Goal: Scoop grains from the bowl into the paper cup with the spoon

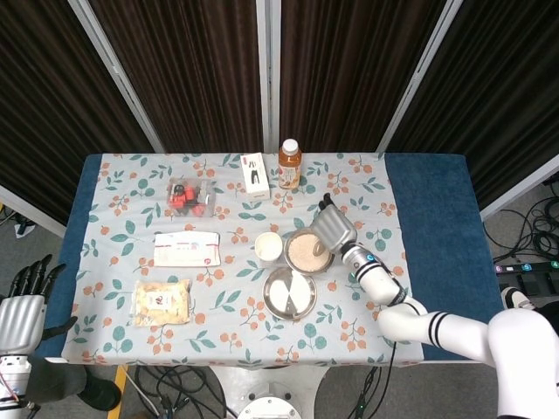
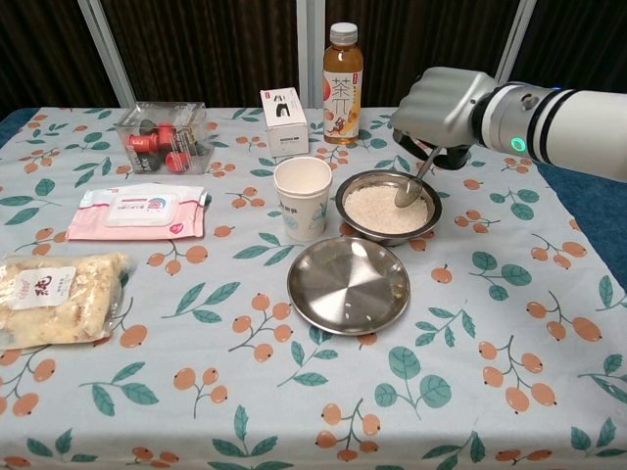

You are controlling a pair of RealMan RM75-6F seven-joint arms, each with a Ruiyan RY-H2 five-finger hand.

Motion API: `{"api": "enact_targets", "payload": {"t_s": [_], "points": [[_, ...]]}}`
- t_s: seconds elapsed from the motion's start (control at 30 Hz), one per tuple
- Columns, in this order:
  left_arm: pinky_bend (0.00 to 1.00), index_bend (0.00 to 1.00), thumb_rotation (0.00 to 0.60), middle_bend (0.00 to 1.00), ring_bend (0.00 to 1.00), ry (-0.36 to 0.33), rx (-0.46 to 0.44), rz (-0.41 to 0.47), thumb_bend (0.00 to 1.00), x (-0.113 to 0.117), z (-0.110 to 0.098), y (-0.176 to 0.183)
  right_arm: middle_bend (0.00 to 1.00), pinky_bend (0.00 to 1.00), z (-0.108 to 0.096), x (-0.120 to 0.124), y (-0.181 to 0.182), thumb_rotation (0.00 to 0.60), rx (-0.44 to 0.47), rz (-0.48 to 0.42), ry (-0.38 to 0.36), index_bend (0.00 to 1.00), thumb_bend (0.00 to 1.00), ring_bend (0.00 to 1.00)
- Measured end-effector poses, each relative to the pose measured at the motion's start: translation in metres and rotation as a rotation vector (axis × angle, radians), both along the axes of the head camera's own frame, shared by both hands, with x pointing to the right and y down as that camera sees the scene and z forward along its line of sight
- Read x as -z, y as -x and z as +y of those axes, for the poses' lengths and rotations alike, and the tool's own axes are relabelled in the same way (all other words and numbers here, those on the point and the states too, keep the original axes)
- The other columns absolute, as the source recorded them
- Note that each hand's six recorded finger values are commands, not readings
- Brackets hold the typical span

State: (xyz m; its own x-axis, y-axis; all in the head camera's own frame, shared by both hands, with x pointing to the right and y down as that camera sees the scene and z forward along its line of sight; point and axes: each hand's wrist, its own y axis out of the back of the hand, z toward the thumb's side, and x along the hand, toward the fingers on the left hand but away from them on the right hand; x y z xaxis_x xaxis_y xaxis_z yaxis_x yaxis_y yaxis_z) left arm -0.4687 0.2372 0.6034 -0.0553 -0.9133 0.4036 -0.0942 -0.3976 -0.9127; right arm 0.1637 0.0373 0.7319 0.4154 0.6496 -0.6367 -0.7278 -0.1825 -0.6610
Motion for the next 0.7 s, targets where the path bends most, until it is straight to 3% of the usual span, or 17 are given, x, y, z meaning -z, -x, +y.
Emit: {"api": "enact_targets", "payload": {"t_s": [0.37,0.7], "points": [[0.09,0.19,0.600,0.11,0.06,0.009,0.019,0.007,0.06,-0.005,0.006,0.005,0.49,0.15,0.001,-0.010,0.027,0.600,0.131,0.124,-0.070,0.61,0.33,0.23],[0.09,0.19,0.600,0.11,0.06,0.012,0.022,0.007,0.06,-0.006,0.008,0.006,0.49,0.13,0.013,-0.019,0.042,0.600,0.179,0.138,-0.084,0.61,0.33,0.23]]}}
